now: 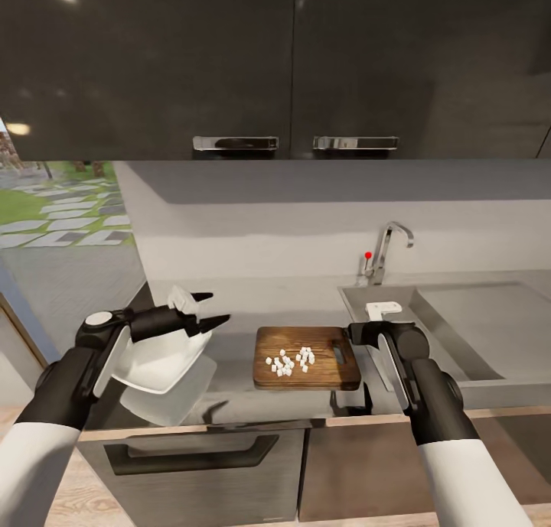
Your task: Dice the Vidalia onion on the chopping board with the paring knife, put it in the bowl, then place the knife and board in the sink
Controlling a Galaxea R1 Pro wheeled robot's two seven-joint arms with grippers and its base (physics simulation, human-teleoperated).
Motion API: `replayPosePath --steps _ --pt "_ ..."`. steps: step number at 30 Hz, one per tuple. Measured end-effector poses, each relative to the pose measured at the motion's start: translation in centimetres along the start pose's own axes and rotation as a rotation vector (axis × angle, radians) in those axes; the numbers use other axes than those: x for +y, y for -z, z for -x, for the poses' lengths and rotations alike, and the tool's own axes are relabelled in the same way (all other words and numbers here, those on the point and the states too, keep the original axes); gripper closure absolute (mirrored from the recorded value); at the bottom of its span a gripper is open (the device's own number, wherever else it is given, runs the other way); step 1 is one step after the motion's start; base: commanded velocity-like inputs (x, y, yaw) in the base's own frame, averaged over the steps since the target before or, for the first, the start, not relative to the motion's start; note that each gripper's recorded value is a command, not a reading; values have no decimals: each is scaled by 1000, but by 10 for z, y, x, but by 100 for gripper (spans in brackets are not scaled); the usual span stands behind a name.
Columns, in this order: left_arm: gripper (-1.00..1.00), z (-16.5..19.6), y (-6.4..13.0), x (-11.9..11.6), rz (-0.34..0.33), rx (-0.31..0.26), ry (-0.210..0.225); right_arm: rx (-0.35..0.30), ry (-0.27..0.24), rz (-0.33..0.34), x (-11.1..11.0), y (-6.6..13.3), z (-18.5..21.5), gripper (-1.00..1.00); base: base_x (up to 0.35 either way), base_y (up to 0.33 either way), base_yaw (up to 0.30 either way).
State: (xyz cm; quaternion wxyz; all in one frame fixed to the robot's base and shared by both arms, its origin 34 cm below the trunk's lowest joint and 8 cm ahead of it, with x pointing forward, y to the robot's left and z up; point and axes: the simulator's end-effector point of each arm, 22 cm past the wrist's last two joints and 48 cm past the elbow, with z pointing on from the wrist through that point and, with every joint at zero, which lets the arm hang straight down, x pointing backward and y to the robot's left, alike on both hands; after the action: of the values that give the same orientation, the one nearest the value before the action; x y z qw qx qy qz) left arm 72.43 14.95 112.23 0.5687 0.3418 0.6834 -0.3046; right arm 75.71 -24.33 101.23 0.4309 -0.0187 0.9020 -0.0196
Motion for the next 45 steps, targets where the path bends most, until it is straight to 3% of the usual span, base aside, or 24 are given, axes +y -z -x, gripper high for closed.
replayPosePath --steps 6,10,13,16,20,28,41,45 --pt "-100 25 2 -10 -8 -26 -47 2 -1 2 0 0 -2 -100 0 0 0" --pt "-100 26 3 -9 -3 -28 -49 3 -1 2 0 0 -2 -100 0 0 0" --pt "-100 28 9 -3 11 -30 -38 3 -1 2 0 0 -2 -100 0 0 0" --pt "-100 38 27 17 67 -60 14 5 -1 2 0 -1 -2 -100 0 0 0" --pt "-100 45 30 19 76 -85 39 6 -1 2 0 -1 -3 -100 0 0 0" --pt "-100 48 30 10 40 -92 40 8 -1 2 0 -1 -3 -100 -10 9 0" --pt "-100 48 30 10 37 -92 42 22 -2 -6 -2 -3 -8 -100 -20 19 0" --pt "-100 48 30 10 37 -92 41 41 -4 -42 -10 -7 -15 -100 0 0 0"
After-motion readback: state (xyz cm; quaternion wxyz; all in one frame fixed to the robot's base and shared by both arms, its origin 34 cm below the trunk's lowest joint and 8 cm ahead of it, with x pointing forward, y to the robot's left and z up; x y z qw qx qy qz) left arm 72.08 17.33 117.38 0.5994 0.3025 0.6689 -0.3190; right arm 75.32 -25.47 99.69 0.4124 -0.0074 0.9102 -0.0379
